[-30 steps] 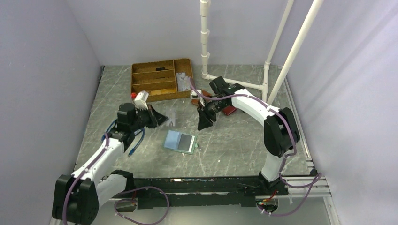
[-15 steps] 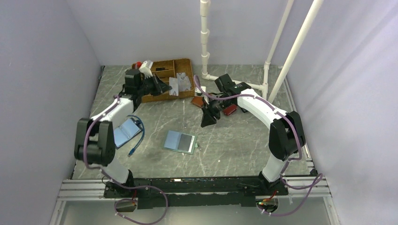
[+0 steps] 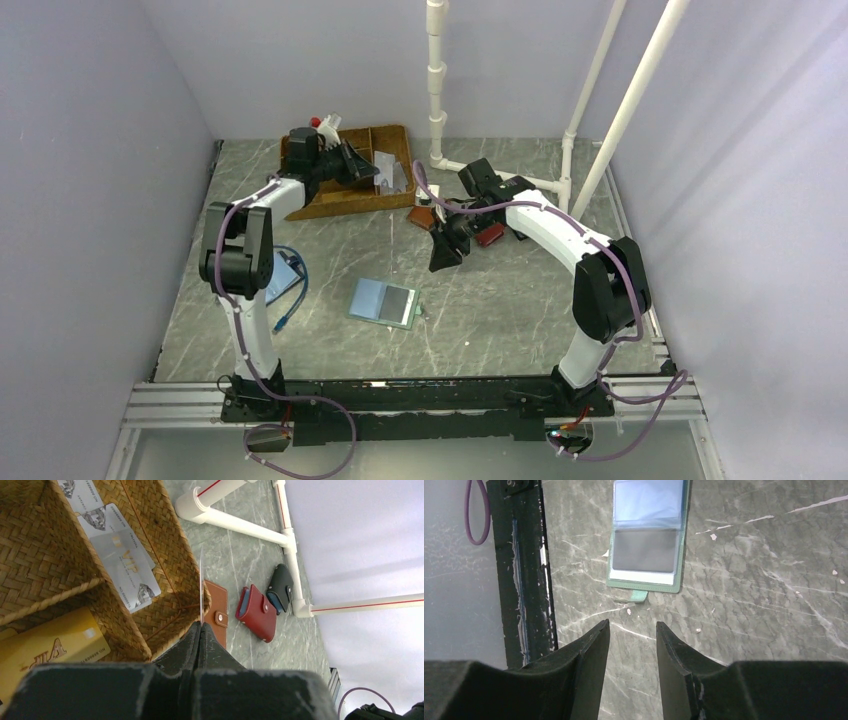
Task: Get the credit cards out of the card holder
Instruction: Place the credit card in the storage box.
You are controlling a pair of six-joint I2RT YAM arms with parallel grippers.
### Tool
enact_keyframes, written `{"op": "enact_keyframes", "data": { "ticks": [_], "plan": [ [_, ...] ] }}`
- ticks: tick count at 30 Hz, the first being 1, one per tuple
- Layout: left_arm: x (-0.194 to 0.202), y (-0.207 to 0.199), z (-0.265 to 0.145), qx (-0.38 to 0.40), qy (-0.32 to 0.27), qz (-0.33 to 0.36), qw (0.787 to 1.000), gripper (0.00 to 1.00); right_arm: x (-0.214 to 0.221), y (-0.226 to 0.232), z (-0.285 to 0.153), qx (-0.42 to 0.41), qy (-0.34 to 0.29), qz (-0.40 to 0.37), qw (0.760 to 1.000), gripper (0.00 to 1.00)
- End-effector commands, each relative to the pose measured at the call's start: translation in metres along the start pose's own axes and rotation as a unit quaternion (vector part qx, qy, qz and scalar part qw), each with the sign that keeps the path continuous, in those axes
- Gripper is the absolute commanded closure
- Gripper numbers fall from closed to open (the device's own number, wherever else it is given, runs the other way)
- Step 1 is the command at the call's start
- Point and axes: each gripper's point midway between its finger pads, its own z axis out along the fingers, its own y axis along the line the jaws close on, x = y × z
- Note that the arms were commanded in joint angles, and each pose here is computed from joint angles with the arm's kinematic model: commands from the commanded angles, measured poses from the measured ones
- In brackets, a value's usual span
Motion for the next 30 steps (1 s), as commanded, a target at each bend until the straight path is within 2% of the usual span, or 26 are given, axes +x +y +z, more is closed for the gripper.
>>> {"op": "enact_keyframes", "data": {
  "ticks": [1, 30],
  "plan": [
    [-0.022, -0.013, 0.008, 0.027, -0.010, 0.008, 1.000, 1.00, -0.007, 0.000, -0.005, 0.006, -0.012, -0.023, 1.000, 0.58],
    [-0.032, 0.023, 0.042, -0.010, 0.011, -0.018, 1.000, 1.00, -0.004, -0.002, -0.003, 0.006, -0.007, -0.020, 1.000, 0.58]
  ]
}}
